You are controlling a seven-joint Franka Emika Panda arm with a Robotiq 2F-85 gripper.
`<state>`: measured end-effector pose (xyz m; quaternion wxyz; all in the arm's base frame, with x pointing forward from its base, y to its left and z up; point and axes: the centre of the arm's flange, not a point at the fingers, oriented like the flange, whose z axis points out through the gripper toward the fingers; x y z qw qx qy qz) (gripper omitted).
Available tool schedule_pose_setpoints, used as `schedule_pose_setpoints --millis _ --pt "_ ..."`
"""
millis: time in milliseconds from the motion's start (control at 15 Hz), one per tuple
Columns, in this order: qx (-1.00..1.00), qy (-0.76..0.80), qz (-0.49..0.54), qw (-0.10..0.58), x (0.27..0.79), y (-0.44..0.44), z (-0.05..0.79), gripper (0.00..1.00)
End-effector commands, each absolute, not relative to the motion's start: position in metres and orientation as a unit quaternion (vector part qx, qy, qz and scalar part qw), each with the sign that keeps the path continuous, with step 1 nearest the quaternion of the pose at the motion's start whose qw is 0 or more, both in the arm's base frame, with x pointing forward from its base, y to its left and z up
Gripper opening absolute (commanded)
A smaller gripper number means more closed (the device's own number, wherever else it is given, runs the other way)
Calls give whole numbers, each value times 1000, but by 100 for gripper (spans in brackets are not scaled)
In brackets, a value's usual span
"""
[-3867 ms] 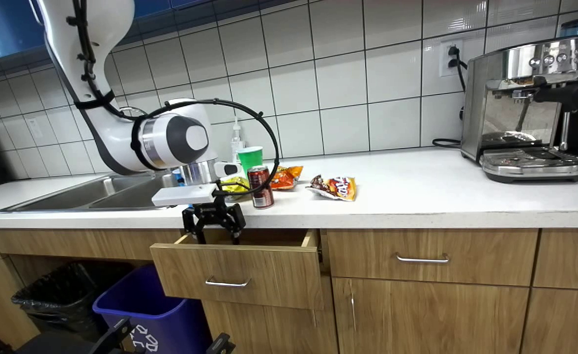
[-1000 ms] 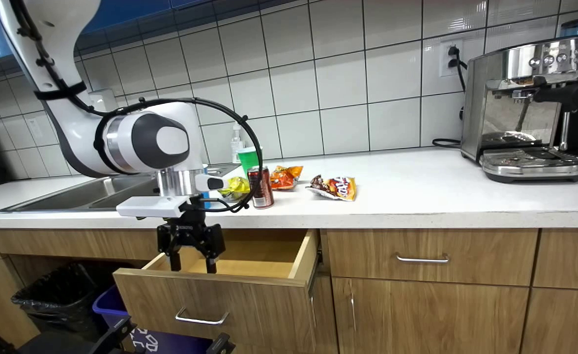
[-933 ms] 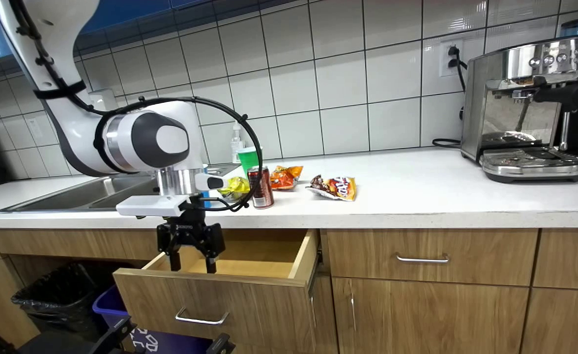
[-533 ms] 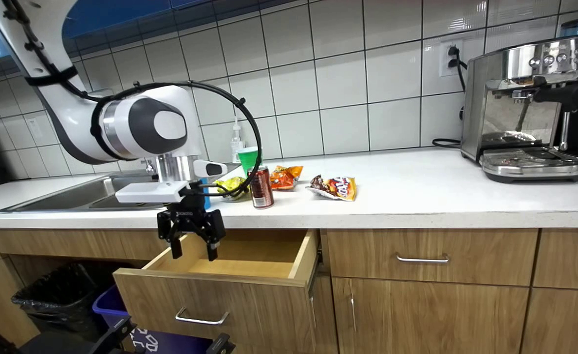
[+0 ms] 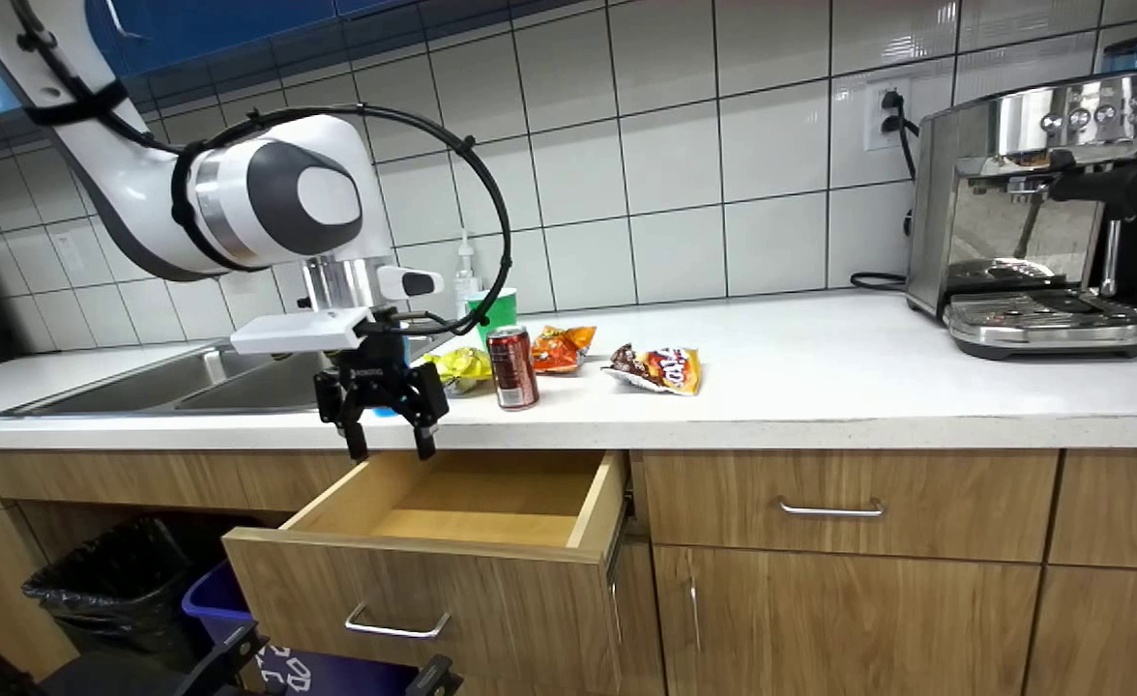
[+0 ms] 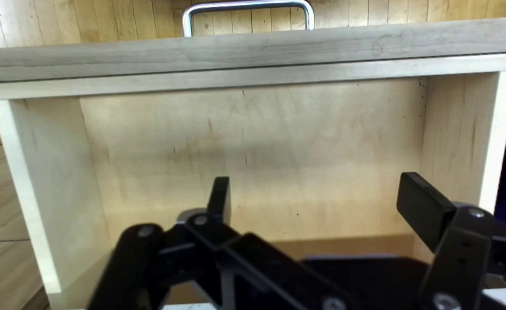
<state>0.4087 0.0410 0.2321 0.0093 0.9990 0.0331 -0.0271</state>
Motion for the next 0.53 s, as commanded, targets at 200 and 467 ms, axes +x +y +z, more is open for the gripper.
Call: schedule_pose_setpoints --millis 200,467 --pt "999 34 -32 10 415 41 239 100" --pt "999 34 -33 10 415 41 239 100"
